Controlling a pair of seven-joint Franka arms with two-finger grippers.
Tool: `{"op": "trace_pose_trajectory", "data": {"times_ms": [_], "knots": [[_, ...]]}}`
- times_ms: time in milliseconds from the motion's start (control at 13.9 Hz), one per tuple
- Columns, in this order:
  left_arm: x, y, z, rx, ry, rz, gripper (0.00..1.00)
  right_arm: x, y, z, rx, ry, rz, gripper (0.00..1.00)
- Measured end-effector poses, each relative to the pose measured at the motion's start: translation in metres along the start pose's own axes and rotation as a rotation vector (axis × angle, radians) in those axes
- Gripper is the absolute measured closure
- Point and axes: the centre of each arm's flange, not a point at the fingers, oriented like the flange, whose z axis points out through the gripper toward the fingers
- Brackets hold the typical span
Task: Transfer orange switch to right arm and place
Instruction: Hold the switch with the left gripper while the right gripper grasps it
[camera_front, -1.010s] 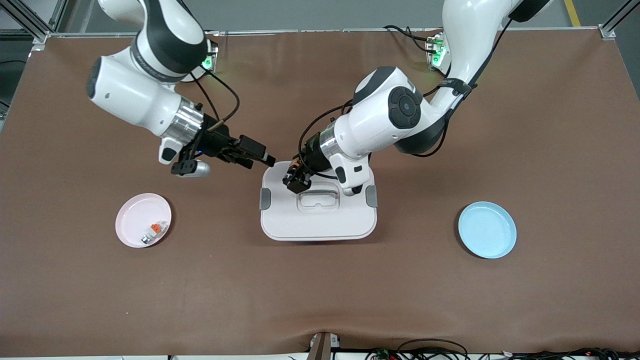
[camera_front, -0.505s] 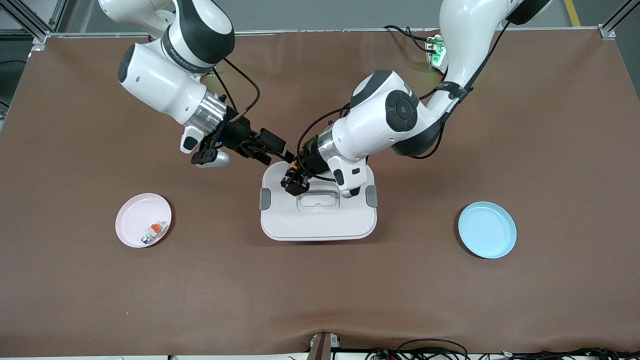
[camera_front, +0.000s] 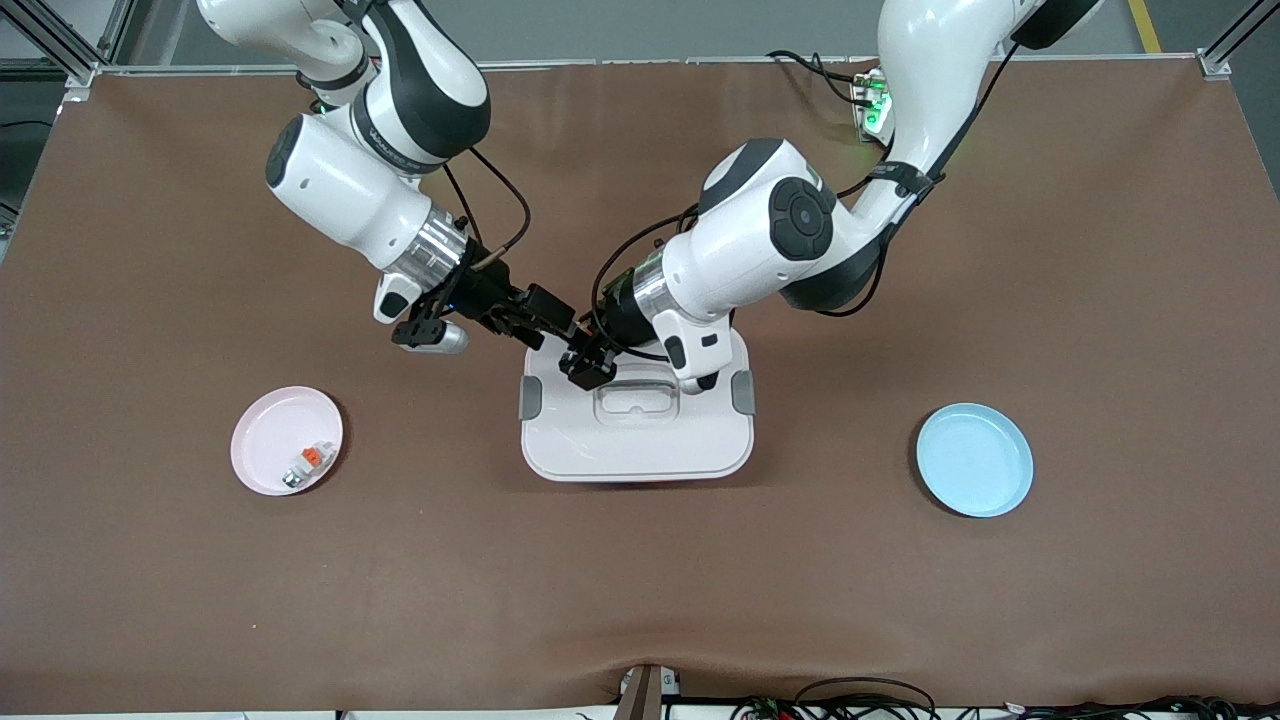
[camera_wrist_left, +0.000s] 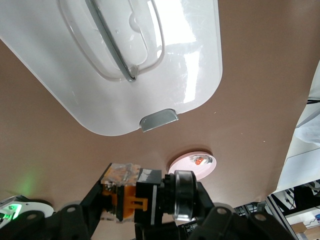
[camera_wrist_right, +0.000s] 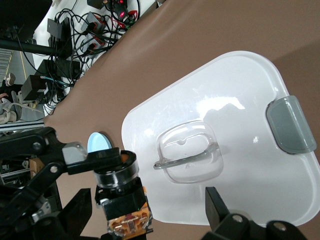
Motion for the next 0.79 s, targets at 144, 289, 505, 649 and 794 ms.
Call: {"op": "trace_pose_trajectory", "data": {"times_ms": [144,289,505,649,794], "knots": [[0.000,0.000,0.000,-0.001,0.000,0.000,0.26,-0.004,-0.002,0.003,0.004,0.008,-0.003,0.00],[0.000,0.000,0.000,0.000,0.000,0.000,0.26,-0.011,-0.005,0.010,0.017,0.016,0.005,0.00],[0.000,0.000,0.000,0.000,0.000,0.000,0.26,-0.019,-0.006,0.020,0.018,0.014,0.006,0.00],[0.000,0.000,0.000,0.000,0.000,0.000,0.26,-0.018,-0.006,0.020,0.018,0.014,0.007,0.00],[0.000,0.000,0.000,0.000,0.000,0.000,0.26,-0.018,-0.006,0.020,0.019,0.014,0.010,0.03]]}}
